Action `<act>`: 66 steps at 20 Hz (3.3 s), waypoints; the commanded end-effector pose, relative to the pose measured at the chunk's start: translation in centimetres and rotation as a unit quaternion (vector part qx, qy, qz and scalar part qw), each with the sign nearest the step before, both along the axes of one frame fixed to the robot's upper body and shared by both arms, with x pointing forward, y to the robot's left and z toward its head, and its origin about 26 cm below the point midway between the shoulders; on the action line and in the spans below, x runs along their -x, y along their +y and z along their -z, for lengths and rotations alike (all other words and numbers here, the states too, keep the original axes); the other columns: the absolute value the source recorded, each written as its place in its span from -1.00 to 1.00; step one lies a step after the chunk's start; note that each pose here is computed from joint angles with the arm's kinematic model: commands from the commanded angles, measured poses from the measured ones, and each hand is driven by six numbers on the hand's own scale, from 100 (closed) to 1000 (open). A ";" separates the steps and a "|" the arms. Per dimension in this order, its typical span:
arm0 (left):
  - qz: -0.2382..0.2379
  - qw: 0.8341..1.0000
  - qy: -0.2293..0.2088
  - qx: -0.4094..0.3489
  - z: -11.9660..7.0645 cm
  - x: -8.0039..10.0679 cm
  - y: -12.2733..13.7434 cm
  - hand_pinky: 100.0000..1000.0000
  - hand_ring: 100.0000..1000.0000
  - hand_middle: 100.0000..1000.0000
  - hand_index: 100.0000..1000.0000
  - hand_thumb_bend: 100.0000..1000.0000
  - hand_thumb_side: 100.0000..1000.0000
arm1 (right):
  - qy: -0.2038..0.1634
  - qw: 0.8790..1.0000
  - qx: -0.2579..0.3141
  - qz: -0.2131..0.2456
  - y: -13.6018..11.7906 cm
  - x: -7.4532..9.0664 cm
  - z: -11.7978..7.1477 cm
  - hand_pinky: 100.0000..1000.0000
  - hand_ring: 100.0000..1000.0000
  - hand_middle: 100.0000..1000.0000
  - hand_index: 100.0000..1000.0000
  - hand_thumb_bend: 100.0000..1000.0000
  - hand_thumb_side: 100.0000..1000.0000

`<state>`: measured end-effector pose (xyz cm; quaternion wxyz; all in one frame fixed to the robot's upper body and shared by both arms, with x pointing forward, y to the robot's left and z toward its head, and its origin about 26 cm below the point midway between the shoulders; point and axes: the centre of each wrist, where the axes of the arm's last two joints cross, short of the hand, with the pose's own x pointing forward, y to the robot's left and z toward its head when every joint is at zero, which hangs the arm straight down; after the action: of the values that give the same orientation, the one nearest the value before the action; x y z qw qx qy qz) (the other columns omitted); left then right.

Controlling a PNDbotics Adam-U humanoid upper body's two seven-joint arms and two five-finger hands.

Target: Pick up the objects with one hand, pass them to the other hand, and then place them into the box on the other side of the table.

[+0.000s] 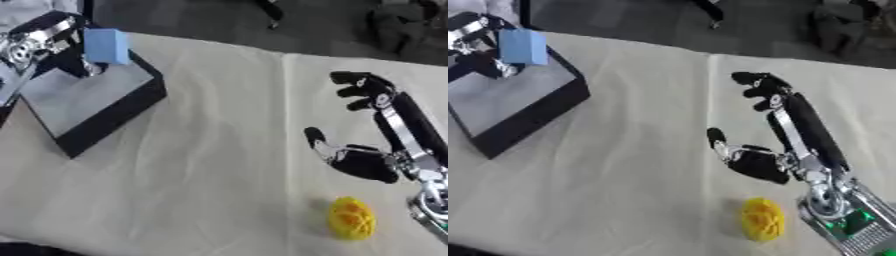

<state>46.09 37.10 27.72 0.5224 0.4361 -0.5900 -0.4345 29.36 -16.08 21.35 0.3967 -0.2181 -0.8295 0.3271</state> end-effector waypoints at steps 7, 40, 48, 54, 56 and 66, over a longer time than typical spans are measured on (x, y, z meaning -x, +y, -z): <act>-0.024 0.998 0.017 -0.058 -1.2 -0.2 0.7 0.70 1.00 0.20 0.56 -0.35 -1.00 | -0.024 1.000 -0.013 0.004 -0.6 0.1 -1.1 0.36 0.54 0.58 0.71 -0.45 -0.90; 0.175 0.961 -0.211 0.038 -3.2 2.2 -7.7 0.90 1.00 0.30 0.69 -1.00 0.51 | -0.024 0.990 -0.029 0.138 -10.3 -0.4 -3.0 0.45 0.62 0.69 0.70 -1.00 -0.55; 0.256 0.934 -0.227 0.106 1.9 4.7 -11.9 0.91 1.00 0.29 0.68 -1.00 0.51 | 0.056 0.983 0.030 0.170 -15.9 1.0 -2.8 0.60 0.74 0.78 0.79 -0.54 -0.44; 0.269 0.916 -0.243 0.174 3.0 7.2 -14.3 0.92 1.00 0.27 0.67 -1.00 0.51 | 0.120 0.966 0.096 0.206 -18.4 2.1 -2.1 0.68 0.78 0.79 0.82 -0.35 -0.33; 0.269 0.913 -0.241 0.188 3.2 8.1 -14.5 0.92 1.00 0.27 0.66 -1.00 0.52 | 0.144 0.957 0.115 0.224 -19.3 2.5 -2.2 0.70 0.78 0.78 0.82 -0.26 -0.32; 0.295 0.900 -0.216 0.239 0.5 13.3 -15.3 0.92 1.00 0.24 0.65 -1.00 0.51 | 0.247 0.909 0.177 0.286 -21.2 3.4 -2.4 0.76 0.80 0.75 0.82 -0.11 -0.14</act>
<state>33.68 21.60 25.80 0.3322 0.1868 -0.8709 -0.3105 26.01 -37.18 22.19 0.6348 -0.4045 -0.5434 0.3716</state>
